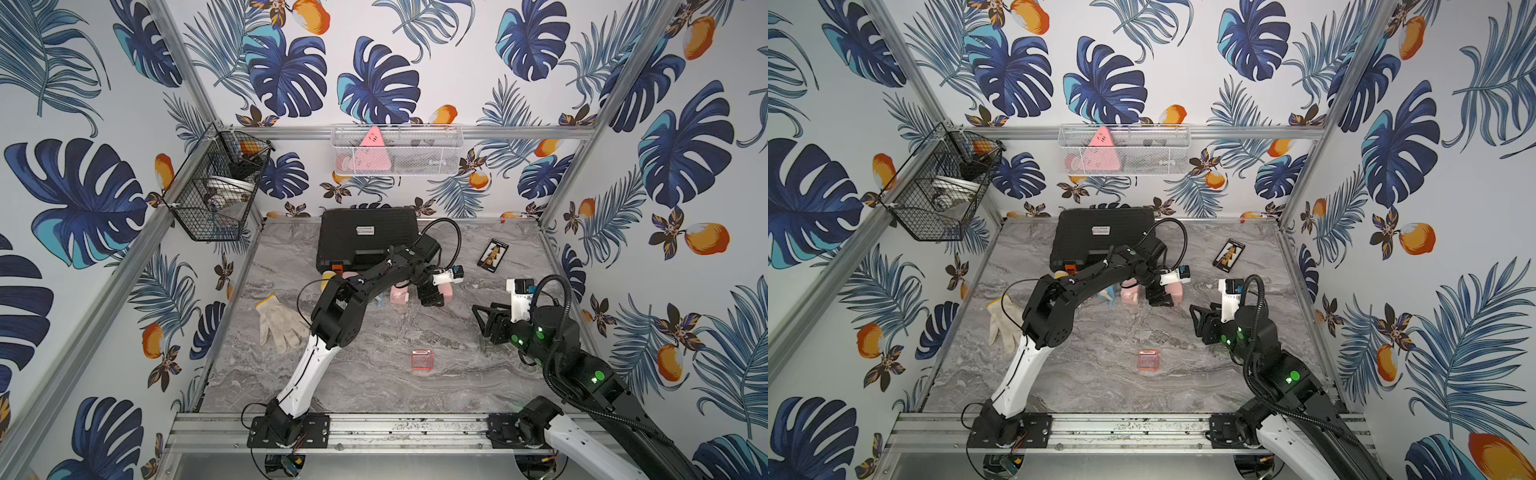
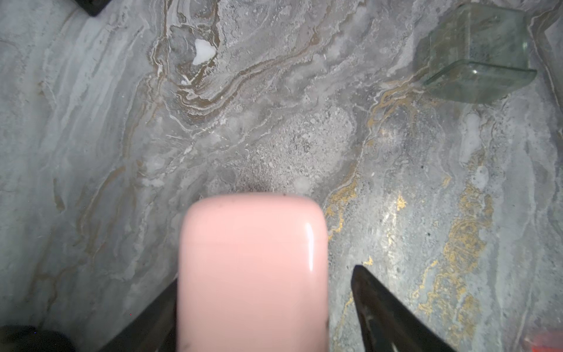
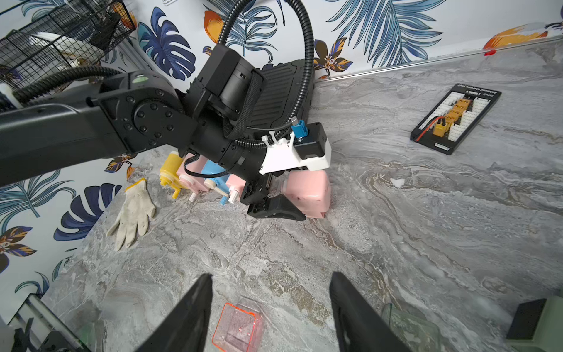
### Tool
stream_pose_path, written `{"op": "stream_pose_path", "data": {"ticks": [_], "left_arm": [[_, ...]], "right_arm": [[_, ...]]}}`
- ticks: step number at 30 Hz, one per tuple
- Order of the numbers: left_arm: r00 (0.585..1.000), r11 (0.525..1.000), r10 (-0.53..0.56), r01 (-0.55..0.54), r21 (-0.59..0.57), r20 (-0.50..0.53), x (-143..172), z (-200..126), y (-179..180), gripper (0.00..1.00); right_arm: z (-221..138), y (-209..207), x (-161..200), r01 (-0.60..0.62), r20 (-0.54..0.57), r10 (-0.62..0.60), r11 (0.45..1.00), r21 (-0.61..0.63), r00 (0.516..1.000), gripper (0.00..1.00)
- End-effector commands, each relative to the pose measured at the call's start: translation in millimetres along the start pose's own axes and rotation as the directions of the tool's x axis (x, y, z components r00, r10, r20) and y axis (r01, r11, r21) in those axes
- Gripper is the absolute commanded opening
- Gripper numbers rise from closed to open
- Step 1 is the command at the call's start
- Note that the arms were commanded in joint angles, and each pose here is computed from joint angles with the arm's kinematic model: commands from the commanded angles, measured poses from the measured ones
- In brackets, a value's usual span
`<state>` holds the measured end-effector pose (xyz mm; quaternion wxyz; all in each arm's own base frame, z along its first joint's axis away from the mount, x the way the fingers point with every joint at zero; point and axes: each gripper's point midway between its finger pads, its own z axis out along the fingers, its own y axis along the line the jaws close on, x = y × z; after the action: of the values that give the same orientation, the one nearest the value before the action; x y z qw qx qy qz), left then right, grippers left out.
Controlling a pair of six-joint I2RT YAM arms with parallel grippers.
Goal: Put the tray back into the pencil sharpener
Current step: Pick up the pencil sharpener from the center of the board.
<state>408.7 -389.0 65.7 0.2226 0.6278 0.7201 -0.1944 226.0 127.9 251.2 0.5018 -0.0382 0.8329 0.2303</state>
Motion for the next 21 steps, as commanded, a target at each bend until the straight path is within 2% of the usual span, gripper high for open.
{"op": "stream_pose_path", "data": {"ticks": [1,5,13,21], "left_arm": [[1.000,1.000,0.002,-0.003,0.030,0.011,-2.6,-1.3,-5.7,0.73],[1.000,1.000,0.010,-0.011,0.019,0.013,-3.6,-2.4,-3.6,0.64],[0.999,0.999,0.035,-0.035,0.004,0.027,-10.2,-10.7,-2.8,0.57],[0.983,0.994,0.102,-0.094,-0.057,0.154,-47.3,-65.4,-14.0,0.54]], "right_arm": [[0.1,0.3,3.1,0.007,-0.011,-0.007,1.000,-0.004,1.000,0.64],[0.2,-0.2,4.1,0.006,-0.018,-0.007,1.000,-0.002,1.000,0.64],[0.0,-2.3,5.3,-0.004,-0.018,0.005,1.000,0.008,1.000,0.64],[-1.4,-12.6,2.0,-0.082,0.010,0.082,0.994,0.065,0.997,0.63]]}}
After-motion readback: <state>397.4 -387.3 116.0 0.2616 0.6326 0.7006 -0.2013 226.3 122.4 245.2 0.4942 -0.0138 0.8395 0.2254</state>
